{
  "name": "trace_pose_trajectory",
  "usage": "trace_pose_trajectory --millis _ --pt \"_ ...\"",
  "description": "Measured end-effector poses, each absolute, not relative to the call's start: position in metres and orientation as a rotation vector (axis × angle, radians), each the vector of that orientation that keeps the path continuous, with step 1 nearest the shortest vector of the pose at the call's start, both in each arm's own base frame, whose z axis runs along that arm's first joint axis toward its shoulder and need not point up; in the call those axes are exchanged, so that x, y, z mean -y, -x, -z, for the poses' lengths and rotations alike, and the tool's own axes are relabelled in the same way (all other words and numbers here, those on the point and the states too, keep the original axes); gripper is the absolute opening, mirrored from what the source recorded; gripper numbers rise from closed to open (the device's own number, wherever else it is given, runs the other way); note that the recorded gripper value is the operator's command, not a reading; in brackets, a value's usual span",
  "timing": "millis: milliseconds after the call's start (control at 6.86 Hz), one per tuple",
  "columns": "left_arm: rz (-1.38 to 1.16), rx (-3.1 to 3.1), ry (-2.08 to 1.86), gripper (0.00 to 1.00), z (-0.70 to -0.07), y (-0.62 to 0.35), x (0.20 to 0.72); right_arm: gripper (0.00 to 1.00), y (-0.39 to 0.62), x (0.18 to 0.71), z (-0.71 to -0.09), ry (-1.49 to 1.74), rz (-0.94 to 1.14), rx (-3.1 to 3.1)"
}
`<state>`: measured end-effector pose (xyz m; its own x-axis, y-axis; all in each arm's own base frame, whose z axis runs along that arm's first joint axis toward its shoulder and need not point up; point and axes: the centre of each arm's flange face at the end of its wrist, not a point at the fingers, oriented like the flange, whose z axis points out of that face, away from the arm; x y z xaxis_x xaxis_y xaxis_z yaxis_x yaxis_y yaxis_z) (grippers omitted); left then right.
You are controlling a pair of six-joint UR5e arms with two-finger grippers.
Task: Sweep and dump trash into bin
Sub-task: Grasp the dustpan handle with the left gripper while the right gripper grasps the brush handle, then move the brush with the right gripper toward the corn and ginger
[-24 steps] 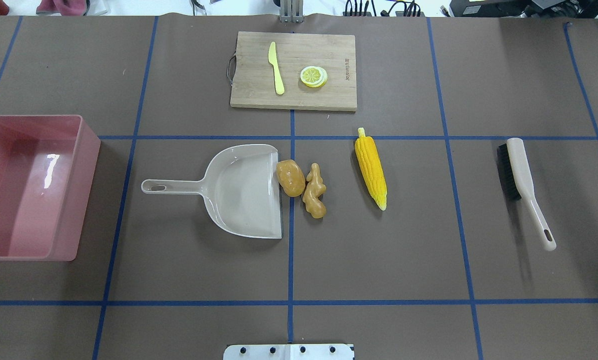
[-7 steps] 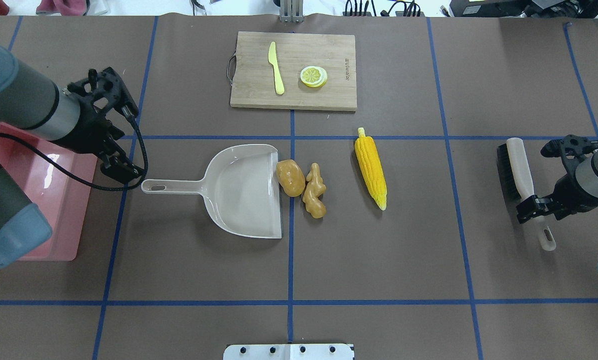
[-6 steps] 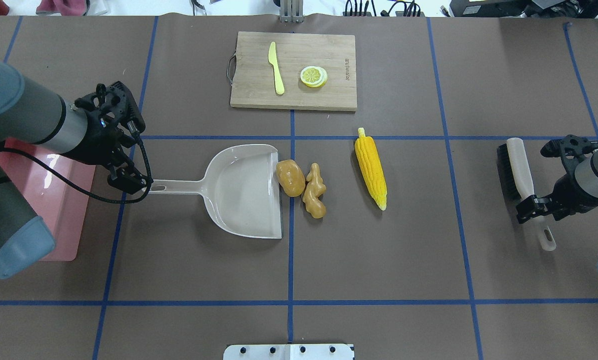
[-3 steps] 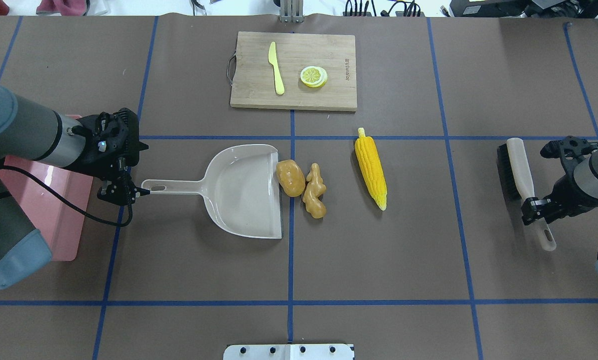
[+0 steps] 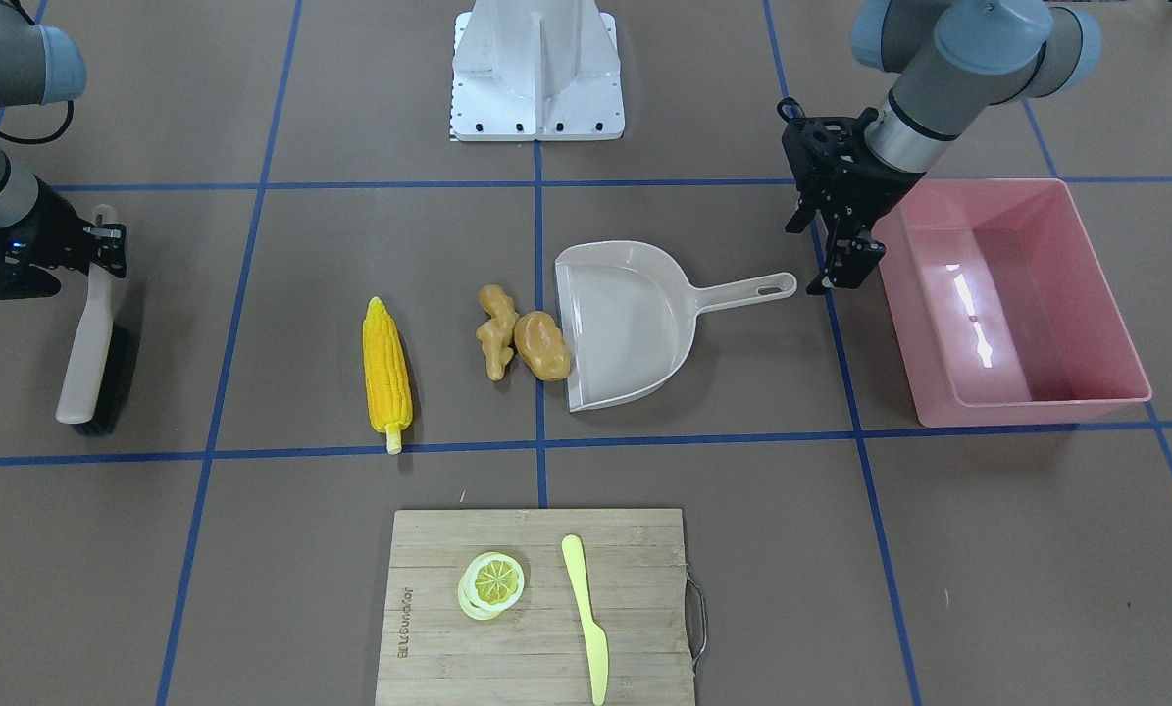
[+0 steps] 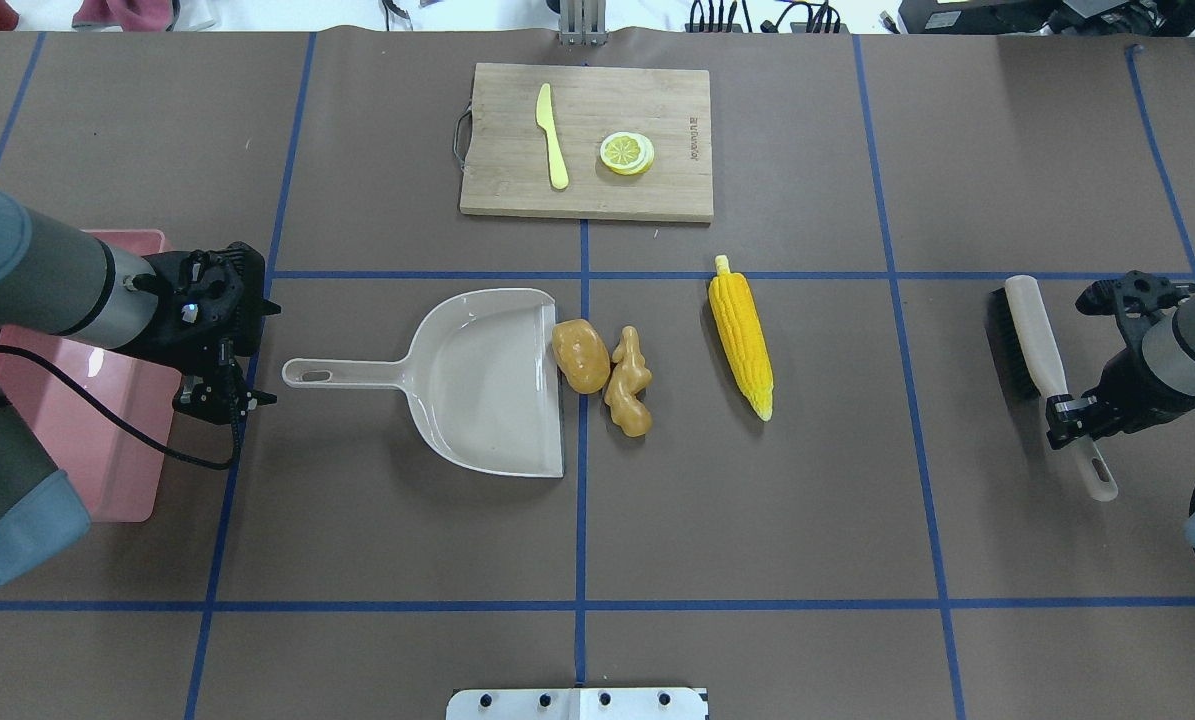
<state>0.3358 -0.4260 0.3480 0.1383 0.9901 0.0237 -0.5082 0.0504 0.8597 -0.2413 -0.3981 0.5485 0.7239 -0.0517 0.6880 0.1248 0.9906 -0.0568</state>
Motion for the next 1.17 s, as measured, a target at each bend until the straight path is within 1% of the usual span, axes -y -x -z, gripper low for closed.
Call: trace_pose_trajectory --millis 146,291,728,1020,1165 --pt "-1.284 -0.731 -0.830 0.98 -0.357 -0.344 0.429 0.00 0.243 0.400 -0.542 0.088 0.104 0.760" --pt "-1.266 -0.744 -0.817 0.98 -0.357 -0.352 0.433 0.00 0.242 0.402 -0.523 0.068 0.112 0.774" --pt "-1.255 -0.769 -0.826 0.98 -0.339 -0.375 0.443 0.00 0.248 0.420 -0.434 0.041 0.108 0.773" --pt "-1.266 -0.772 -0.794 0.98 -0.350 -0.388 0.444 0.00 0.269 0.425 -0.397 0.008 0.165 0.732" --pt "-1.282 -0.781 -0.776 0.98 -0.353 -0.400 0.441 0.00 0.286 0.429 -0.371 -0.016 0.233 0.655"
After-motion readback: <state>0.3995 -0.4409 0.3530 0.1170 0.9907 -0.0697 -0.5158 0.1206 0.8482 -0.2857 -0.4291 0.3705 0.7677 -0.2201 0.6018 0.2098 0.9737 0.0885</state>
